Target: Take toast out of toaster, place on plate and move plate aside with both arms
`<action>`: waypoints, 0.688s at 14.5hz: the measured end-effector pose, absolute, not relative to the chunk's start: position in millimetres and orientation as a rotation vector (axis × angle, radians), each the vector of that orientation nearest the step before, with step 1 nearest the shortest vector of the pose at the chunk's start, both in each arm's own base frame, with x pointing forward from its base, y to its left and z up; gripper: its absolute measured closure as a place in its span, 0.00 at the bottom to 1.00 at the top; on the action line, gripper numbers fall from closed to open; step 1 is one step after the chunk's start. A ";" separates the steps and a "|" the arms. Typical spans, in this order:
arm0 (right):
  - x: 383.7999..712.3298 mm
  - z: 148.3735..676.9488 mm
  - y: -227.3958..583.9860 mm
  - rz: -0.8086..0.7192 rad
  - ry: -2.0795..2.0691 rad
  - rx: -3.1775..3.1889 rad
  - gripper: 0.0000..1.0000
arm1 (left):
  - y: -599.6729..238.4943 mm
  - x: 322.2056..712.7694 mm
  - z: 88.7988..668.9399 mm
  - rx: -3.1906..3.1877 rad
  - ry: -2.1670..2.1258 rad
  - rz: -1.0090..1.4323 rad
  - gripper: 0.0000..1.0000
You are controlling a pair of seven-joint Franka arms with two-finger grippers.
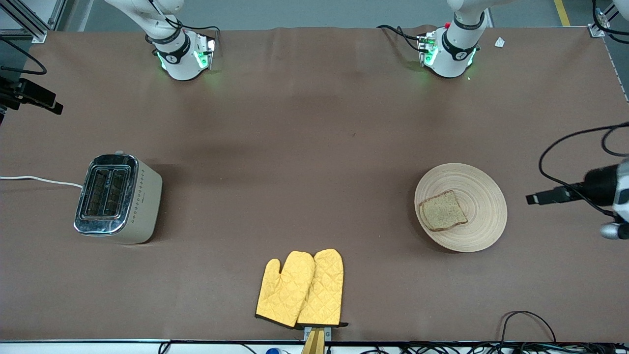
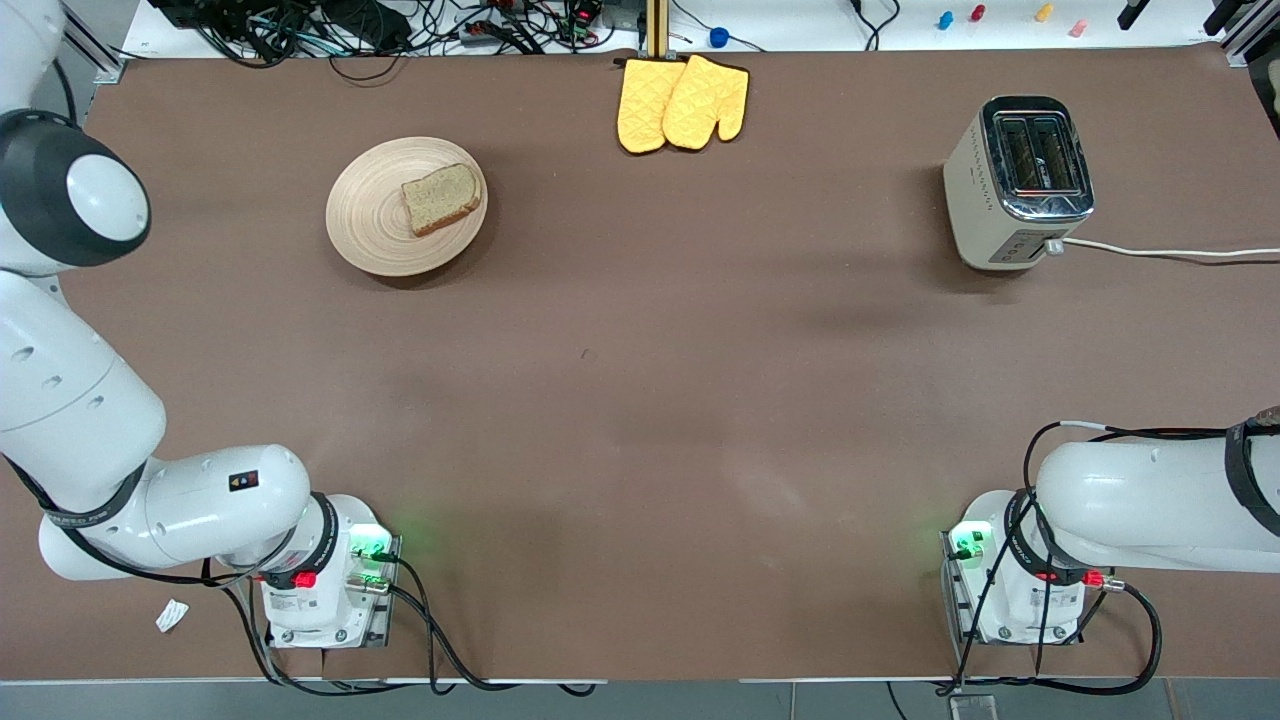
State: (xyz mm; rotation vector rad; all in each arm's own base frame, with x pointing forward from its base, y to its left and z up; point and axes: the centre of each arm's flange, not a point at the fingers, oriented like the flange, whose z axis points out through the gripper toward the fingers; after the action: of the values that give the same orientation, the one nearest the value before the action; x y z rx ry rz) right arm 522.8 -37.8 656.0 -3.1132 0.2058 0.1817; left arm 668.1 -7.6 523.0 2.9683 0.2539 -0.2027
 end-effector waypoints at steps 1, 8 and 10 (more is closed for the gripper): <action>522.8 656.0 -36.6 0.183 0.202 -3.114 0.00 | -30.9 660.6 536.1 3.034 0.223 -0.195 0.00; 522.9 656.0 -32.8 0.183 0.191 -3.115 0.00 | -48.8 598.8 622.0 3.195 0.142 -0.097 0.00; 523.0 656.1 -32.4 0.183 0.189 -3.115 0.00 | -37.5 571.2 643.9 3.202 0.088 -0.084 0.00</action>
State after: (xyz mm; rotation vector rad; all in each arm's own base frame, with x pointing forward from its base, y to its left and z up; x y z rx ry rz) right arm 523.0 -32.4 656.1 -3.1148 0.1892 0.1834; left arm 571.2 -37.5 643.9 3.2022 0.0882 -0.0836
